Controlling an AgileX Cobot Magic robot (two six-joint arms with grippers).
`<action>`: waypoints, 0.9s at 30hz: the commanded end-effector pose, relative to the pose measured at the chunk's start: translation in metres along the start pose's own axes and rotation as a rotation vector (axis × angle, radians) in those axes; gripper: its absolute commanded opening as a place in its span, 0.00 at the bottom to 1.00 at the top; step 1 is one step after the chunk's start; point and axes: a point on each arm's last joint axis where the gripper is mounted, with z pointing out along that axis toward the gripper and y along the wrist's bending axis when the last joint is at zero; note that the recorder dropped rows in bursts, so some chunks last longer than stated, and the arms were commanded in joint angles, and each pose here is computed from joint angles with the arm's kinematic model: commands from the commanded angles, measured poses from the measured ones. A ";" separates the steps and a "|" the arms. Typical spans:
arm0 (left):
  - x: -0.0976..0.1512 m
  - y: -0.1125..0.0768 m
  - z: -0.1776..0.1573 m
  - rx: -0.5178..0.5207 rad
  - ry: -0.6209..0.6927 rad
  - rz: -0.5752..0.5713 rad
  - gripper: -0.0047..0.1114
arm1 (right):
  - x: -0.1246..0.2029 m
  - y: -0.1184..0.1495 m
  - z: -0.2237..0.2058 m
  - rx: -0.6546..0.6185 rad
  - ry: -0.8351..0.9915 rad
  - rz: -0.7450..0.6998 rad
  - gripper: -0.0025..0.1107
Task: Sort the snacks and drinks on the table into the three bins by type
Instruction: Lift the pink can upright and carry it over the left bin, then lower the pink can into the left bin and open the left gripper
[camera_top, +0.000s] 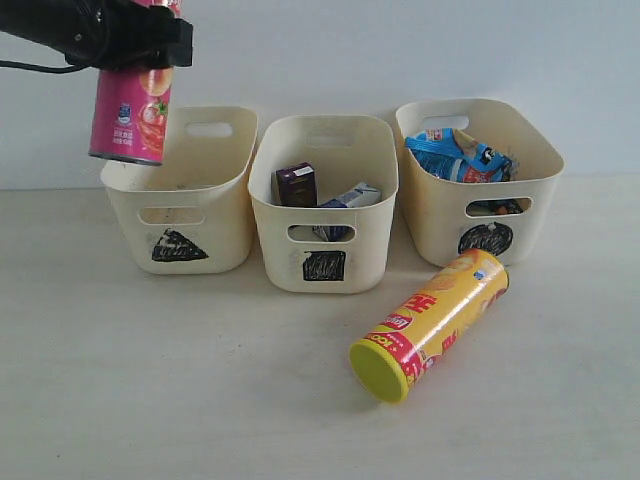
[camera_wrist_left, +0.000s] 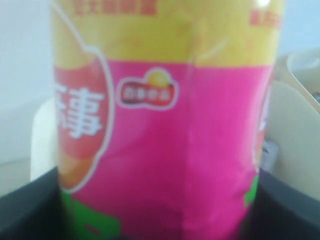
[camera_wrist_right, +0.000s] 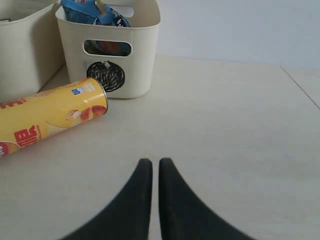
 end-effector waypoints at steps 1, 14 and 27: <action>-0.002 0.016 0.035 -0.043 -0.068 0.002 0.08 | 0.001 0.000 0.000 0.003 -0.008 0.000 0.05; 0.031 0.042 0.120 -0.082 -0.034 -0.012 0.10 | 0.001 0.000 0.000 0.003 -0.008 0.000 0.05; 0.043 0.043 0.135 -0.083 -0.014 -0.015 0.77 | 0.001 0.000 0.000 0.003 -0.008 0.000 0.05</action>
